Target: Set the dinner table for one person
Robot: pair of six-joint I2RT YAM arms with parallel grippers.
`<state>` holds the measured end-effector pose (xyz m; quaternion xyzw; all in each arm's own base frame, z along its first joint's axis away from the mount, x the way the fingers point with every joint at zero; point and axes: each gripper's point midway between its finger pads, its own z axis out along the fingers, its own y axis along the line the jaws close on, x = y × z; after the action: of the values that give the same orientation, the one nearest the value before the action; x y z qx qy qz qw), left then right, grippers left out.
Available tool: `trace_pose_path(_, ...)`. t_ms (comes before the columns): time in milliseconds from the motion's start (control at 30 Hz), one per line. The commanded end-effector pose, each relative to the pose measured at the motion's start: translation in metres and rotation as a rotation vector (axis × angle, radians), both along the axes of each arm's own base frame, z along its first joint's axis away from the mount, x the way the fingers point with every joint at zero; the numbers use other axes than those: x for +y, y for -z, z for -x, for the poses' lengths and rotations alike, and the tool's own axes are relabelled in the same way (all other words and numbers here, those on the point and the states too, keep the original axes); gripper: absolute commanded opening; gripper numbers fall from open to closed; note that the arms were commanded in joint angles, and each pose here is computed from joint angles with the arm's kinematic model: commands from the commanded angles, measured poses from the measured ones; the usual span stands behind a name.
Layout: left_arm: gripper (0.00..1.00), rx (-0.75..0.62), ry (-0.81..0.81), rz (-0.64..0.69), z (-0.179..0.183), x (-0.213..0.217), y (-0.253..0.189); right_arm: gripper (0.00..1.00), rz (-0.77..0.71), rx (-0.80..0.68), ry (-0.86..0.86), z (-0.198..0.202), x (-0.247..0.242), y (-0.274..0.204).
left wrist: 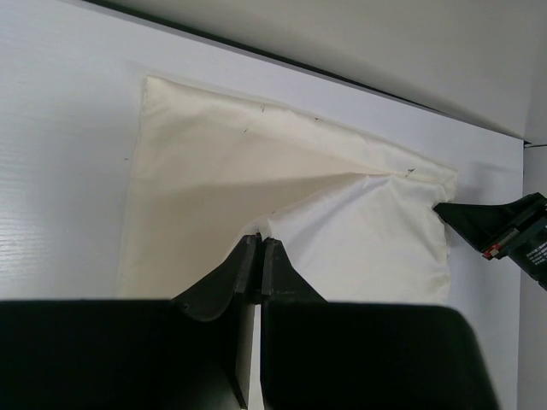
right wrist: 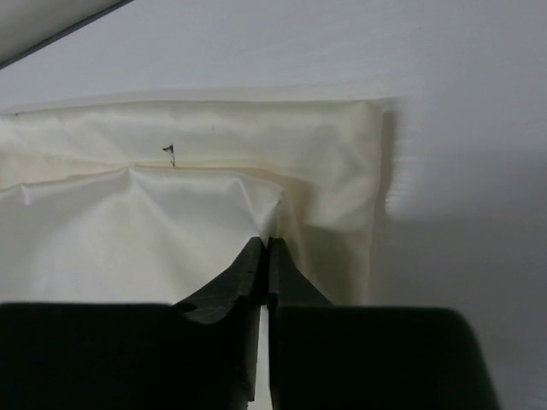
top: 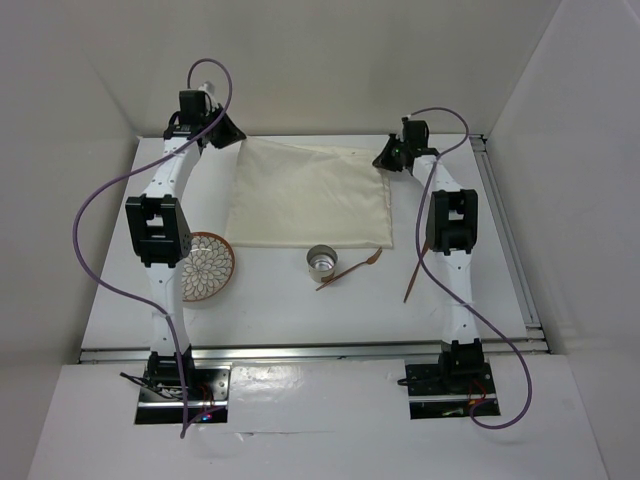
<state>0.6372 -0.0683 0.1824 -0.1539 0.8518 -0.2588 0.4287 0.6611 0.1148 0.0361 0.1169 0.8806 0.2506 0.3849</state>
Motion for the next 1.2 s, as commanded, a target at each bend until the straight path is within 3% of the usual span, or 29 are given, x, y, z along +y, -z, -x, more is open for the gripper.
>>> trace_pose_path(0,0.0,-0.057,0.014,-0.009,-0.003,0.001,-0.016,0.01,0.019,-0.001,-0.014,0.002,0.012,0.003)
trace_pose_path(367,0.0,-0.09,0.018,-0.017,0.007,0.001,-0.041,0.0,0.041,-0.168,0.045,0.005,0.001,-0.094)
trace_pose_path(767,0.0,-0.121,0.03,-0.021,0.021,0.0,-0.066,0.0,0.046,-0.26,0.091,0.022,-0.008,-0.15)
trace_pose_path(967,0.0,-0.227,0.041,-0.007,-0.019,-0.003,-0.068,0.0,0.048,-0.335,0.116,0.004,-0.011,-0.17)
trace_pose_path(1167,0.0,-0.267,0.045,0.043,-0.054,-0.008,-0.033,0.0,0.057,-0.276,0.114,-0.012,-0.009,-0.124)
